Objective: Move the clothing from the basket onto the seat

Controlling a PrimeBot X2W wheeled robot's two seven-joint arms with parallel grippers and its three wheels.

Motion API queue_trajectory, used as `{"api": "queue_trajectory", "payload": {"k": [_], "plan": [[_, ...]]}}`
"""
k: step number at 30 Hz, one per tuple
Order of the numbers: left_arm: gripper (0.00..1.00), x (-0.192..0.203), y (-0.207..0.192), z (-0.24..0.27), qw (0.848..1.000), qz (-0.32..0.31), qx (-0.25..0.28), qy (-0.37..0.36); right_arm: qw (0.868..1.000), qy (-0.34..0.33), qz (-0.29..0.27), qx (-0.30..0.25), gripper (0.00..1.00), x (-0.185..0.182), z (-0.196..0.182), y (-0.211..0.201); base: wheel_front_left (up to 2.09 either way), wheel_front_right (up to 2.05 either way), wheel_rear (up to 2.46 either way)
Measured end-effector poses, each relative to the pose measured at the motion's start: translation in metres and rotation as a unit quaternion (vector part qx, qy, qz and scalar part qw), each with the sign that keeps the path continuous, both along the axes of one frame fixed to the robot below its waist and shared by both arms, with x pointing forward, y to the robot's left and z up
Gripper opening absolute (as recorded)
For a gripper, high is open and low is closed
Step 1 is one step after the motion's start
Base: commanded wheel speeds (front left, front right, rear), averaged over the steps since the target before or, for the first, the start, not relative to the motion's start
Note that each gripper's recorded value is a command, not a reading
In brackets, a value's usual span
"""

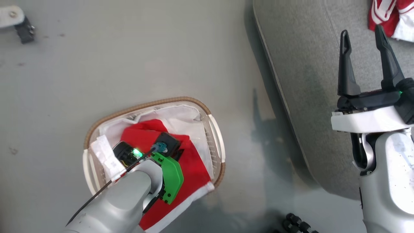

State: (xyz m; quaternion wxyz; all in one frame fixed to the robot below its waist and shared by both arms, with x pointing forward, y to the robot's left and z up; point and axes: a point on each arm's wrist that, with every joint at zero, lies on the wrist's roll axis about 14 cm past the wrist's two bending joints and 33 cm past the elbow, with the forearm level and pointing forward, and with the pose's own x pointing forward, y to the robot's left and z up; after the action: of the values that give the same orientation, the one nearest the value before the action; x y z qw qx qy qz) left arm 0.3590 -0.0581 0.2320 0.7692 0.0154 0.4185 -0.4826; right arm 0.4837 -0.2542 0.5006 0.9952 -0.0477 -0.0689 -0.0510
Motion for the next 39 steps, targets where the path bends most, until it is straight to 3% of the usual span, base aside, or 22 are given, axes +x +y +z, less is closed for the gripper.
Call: {"api": "queue_trajectory", "payload": {"k": [9, 16, 28, 34, 39], "plan": [[0.00, 0.039, 0.007, 0.078, 0.989, 0.065, -0.061, -0.116, 1.000, -0.002, 0.019, -0.006, 1.00, -0.027, 0.015, 0.018, 0.00, 0.00, 0.00], [0.00, 0.064, 0.019, 0.156, 0.966, 0.084, -0.099, -0.224, 0.999, -0.008, 0.039, -0.013, 1.00, -0.049, 0.029, 0.035, 0.00, 0.00, 0.00], [0.00, 0.081, 0.029, 0.318, 0.893, 0.016, -0.111, -0.436, 0.995, -0.045, 0.088, -0.011, 1.00, -0.080, 0.061, 0.071, 0.00, 0.00, 0.00], [0.00, 0.085, 0.031, 0.398, 0.846, 0.024, -0.125, -0.517, 0.991, -0.065, 0.119, -0.002, 1.00, -0.089, 0.075, 0.092, 0.00, 0.00, 0.00], [0.00, 0.085, 0.028, 0.442, 0.819, 0.019, -0.132, -0.558, 0.986, -0.069, 0.152, 0.006, 1.00, -0.095, 0.078, 0.115, 0.00, 0.00, 0.00]]}}
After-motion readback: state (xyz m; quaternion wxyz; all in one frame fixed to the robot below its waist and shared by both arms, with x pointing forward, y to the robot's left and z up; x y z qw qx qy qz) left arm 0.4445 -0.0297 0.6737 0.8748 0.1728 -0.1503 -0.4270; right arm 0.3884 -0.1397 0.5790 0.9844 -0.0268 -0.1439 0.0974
